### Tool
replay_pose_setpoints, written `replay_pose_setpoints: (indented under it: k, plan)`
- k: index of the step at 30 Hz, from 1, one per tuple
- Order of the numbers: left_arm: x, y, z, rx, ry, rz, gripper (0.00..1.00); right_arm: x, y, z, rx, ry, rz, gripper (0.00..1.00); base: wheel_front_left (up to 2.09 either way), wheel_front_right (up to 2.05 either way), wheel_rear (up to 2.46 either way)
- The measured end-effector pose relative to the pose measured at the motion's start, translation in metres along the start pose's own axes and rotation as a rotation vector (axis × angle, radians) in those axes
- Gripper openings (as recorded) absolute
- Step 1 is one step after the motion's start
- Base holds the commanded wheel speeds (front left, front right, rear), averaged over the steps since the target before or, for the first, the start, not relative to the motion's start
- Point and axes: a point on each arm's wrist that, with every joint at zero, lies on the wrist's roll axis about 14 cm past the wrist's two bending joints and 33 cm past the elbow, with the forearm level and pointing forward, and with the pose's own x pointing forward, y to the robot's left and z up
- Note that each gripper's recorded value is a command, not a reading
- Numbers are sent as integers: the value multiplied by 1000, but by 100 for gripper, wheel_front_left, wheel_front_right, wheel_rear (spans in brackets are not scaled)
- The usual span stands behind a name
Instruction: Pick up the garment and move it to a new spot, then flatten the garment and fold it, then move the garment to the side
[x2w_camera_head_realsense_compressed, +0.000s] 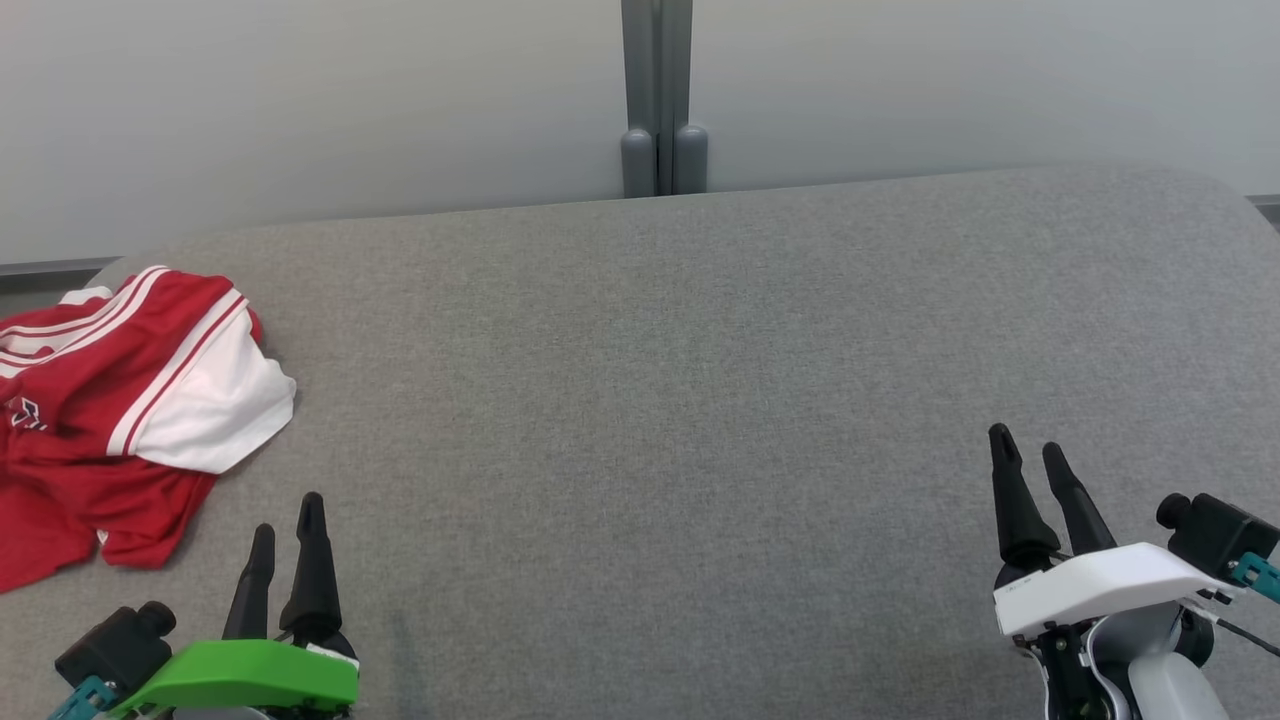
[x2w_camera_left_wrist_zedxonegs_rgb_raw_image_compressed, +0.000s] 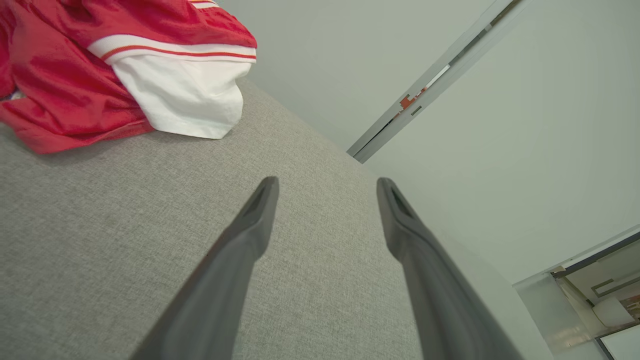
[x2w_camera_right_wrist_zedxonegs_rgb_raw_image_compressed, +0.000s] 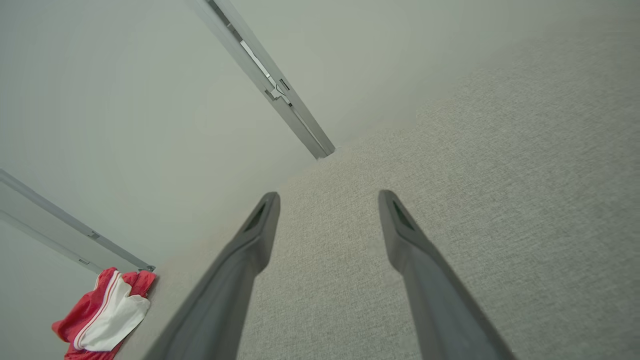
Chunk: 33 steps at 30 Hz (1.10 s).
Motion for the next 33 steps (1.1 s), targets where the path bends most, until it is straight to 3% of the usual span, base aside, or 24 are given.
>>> replay_pose_setpoints:
  k: [33]
  plan:
    - [-10,-6,0,368,-18,-62,100,-1,11,-2,-402,-22,68,100,0,0,0]
